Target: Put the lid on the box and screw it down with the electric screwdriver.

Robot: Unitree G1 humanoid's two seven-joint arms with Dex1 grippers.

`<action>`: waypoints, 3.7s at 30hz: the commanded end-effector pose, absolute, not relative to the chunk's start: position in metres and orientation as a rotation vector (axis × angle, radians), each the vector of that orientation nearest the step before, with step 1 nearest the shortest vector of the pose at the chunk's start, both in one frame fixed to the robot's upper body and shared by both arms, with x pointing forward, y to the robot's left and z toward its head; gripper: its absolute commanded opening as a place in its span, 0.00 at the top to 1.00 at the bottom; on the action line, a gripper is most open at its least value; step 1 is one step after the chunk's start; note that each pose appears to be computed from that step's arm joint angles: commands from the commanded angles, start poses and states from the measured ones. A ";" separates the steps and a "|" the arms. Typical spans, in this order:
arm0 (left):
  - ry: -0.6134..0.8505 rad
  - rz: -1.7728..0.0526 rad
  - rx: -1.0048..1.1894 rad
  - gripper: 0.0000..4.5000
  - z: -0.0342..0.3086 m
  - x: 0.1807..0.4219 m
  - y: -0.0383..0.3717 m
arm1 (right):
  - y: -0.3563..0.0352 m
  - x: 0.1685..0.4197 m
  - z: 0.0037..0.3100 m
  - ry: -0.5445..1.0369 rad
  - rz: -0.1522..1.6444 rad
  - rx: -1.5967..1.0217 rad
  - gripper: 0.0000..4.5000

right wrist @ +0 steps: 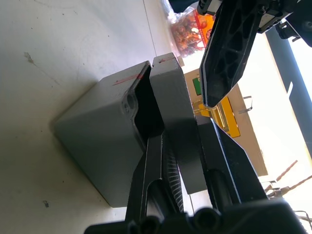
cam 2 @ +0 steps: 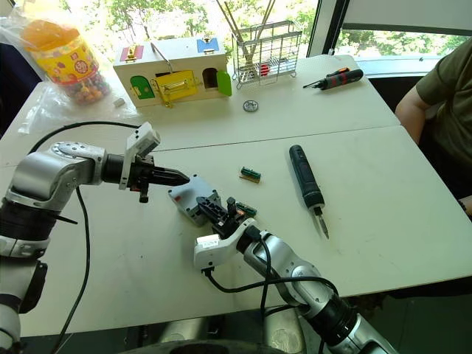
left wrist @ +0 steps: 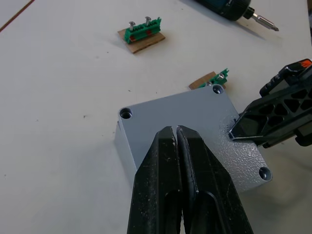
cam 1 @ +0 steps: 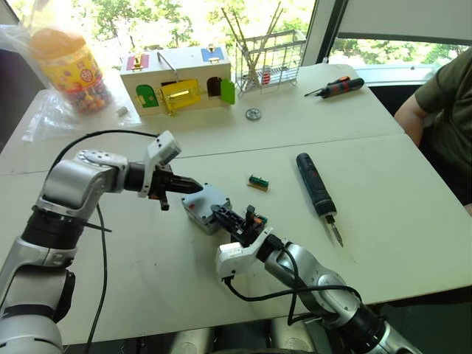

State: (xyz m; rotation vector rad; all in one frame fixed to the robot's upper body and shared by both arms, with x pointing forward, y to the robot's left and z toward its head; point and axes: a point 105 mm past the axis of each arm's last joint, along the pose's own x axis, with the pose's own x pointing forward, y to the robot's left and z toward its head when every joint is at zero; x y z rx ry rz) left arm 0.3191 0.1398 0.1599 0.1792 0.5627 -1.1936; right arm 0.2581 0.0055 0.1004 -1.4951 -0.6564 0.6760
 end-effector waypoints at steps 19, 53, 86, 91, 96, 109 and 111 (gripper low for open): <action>0.549 -1.230 0.279 0.99 0.141 0.315 0.133 | 0.000 0.249 0.086 -0.622 0.685 -1.530 0.98; 0.560 -1.225 0.245 0.99 0.141 0.308 0.136 | -0.008 0.257 0.098 -0.728 0.635 -1.481 0.98; 0.691 -1.129 0.397 1.00 0.080 0.302 0.143 | -0.025 0.256 0.095 -0.662 0.661 -1.491 0.09; 0.687 -1.113 0.404 1.00 0.077 0.303 0.142 | -0.023 0.253 0.098 -0.678 0.679 -1.485 0.09; 0.691 -1.110 0.413 1.00 0.075 0.302 0.143 | -0.018 0.251 0.100 -0.697 0.731 -1.485 0.09; 0.689 -1.095 0.433 1.00 0.072 0.302 0.143 | -0.021 0.239 0.097 -0.605 0.929 -1.504 0.09; 0.688 -1.094 0.433 1.00 0.072 0.303 0.142 | -0.022 0.240 0.100 -0.602 0.921 -1.501 0.09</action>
